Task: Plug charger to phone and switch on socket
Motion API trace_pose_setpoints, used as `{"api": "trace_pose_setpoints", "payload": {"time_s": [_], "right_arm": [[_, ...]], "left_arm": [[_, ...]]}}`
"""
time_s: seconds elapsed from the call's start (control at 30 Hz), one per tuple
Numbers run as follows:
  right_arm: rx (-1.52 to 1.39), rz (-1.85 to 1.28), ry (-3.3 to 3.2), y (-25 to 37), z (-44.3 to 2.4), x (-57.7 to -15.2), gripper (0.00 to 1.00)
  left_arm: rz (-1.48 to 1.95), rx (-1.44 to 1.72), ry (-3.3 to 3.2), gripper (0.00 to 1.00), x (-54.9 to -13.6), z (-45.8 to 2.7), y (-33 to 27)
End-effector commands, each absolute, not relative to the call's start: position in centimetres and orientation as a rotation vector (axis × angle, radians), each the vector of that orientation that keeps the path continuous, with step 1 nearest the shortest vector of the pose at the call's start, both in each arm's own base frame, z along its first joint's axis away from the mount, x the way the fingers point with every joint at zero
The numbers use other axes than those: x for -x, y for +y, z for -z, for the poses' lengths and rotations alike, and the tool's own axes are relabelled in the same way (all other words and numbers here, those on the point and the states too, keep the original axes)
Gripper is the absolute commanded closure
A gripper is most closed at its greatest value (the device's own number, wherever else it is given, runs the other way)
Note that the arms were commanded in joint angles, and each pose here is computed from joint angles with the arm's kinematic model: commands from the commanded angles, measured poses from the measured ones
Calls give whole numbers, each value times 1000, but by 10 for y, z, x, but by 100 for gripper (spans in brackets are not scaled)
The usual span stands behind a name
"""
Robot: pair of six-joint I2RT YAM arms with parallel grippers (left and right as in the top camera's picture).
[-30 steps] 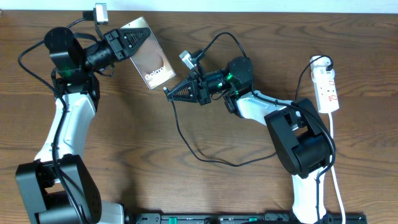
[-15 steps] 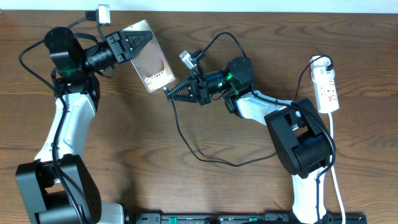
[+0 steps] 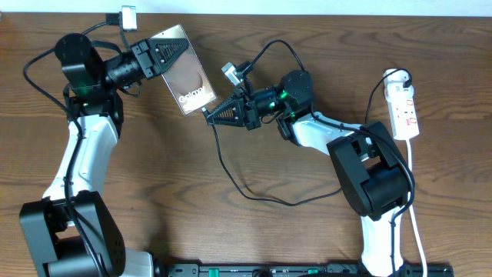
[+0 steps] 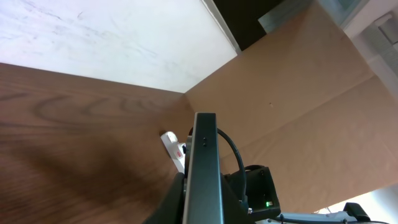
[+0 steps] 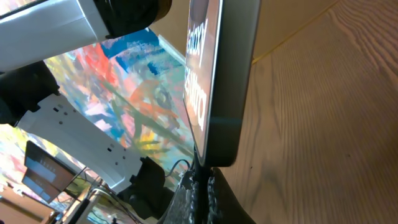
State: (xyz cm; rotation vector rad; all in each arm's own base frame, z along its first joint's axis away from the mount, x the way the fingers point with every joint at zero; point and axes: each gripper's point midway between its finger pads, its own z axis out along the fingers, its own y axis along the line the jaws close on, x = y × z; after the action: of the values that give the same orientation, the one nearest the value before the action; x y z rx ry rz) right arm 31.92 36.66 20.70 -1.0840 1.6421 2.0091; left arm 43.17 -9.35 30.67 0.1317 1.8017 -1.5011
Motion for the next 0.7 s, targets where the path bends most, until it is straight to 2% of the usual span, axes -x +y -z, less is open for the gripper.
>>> {"api": "trace_pose_setpoints", "payload": {"time_s": [0.0,0.67], "right_arm": [[1089,-2002,1631,365,-213,-321,99],[1113,-1997,1614,364,-214,-318,99]], "left_arm": [[1485,-159,1790,92,-433,-307,-96],[1488,-176,1793,93,-434,-304,-106]]}}
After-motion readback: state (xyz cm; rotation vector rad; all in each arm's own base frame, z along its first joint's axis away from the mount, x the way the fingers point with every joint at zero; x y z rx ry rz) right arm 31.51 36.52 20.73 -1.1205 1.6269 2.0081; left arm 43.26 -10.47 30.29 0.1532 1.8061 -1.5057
